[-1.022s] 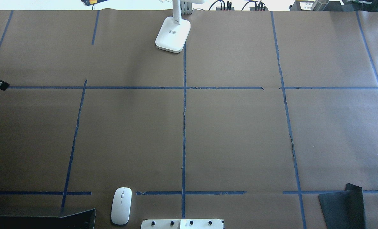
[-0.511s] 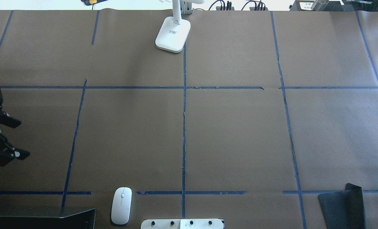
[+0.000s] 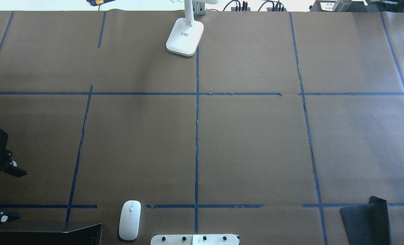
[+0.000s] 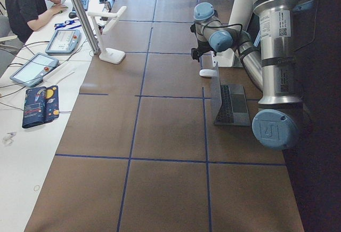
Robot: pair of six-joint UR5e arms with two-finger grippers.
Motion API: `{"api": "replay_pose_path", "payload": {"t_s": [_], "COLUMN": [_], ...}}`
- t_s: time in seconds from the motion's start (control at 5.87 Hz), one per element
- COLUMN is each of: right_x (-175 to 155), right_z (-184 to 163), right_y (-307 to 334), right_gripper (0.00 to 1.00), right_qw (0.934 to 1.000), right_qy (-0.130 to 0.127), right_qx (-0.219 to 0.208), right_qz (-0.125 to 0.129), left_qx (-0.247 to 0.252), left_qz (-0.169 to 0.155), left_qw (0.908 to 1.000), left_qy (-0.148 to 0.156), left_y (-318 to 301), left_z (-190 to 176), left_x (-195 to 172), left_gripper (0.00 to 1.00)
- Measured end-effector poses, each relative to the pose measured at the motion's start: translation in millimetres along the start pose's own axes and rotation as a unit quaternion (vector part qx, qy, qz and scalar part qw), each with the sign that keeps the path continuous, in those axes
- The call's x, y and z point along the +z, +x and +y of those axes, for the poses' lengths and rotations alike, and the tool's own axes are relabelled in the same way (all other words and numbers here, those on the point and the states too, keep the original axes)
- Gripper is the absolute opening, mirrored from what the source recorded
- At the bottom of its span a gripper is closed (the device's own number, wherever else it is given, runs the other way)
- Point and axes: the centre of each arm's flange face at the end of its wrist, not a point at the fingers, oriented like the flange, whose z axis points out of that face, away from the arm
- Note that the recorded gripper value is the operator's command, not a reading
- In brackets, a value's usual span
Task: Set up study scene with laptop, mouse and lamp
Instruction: 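Reach the left gripper down to the silver laptop near the table edge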
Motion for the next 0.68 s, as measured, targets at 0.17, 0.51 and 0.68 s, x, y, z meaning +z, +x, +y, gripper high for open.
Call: {"api": "replay_pose_path", "payload": {"t_s": [0.17, 0.51, 0.68], "right_x": [0, 1, 1], "right_z": [0, 0, 0], "right_y": [0, 1, 1], "right_gripper": [1.0, 1.0, 1.0], "right_qw": [1.0, 1.0, 1.0], "right_qy": [-0.001, -0.001, -0.001], "right_qx": [0.001, 0.001, 0.001], "right_qz": [0.0, 0.0, 0.0], "left_qx": [0.02, 0.044, 0.053], "left_qz": [-0.011, -0.013, -0.007], "left_qw": [0.9994, 0.9964, 0.9947], "left_qy": [-0.024, -0.072, -0.088], "left_y": [-1, 6, 11], "left_z": [15, 30, 31], "left_x": [7, 33, 45], "left_gripper": [1.0, 0.98, 0.98]}}
